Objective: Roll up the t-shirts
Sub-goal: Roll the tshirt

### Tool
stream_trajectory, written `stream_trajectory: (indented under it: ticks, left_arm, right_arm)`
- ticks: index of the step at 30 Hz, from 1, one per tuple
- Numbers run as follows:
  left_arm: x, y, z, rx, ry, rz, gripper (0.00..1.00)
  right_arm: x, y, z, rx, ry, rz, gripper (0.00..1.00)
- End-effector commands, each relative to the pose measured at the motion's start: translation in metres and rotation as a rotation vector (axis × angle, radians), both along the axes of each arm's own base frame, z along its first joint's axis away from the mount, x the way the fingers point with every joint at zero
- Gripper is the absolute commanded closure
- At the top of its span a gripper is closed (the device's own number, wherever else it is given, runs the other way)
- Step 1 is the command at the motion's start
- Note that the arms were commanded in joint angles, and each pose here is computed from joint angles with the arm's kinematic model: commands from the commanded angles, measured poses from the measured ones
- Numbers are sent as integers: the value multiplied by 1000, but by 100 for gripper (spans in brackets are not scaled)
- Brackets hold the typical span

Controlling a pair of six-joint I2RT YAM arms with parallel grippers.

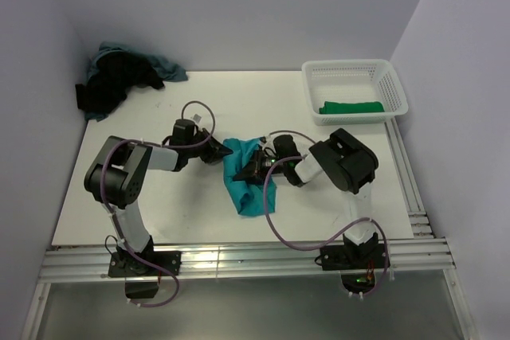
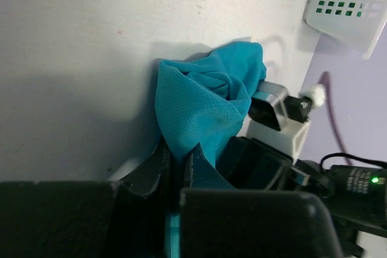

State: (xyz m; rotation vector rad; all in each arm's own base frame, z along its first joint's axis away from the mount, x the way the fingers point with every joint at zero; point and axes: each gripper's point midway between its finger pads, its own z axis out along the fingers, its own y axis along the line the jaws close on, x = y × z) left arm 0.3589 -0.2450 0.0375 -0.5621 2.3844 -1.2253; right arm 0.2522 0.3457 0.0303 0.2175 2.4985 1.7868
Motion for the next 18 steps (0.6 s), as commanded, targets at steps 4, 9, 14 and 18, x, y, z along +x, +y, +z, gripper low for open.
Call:
stream_trajectory:
  ticks: [4,9,14,18]
  left_arm:
    - [16,0,11,55,-37,7,100]
    - [19,9,3,128,26,49,100]
    - [20,10,5,130,32,62,100]
    - [18,10,2,145,48,62,100]
  right_arm:
    - [10,-26,-19,-379,-58,59,53]
    - [31,-49,15,-574,-179,10,43]
    - [49,-56,61,-732,-347,-18,41]
    - [50,-48,84,-875,-447,25,41]
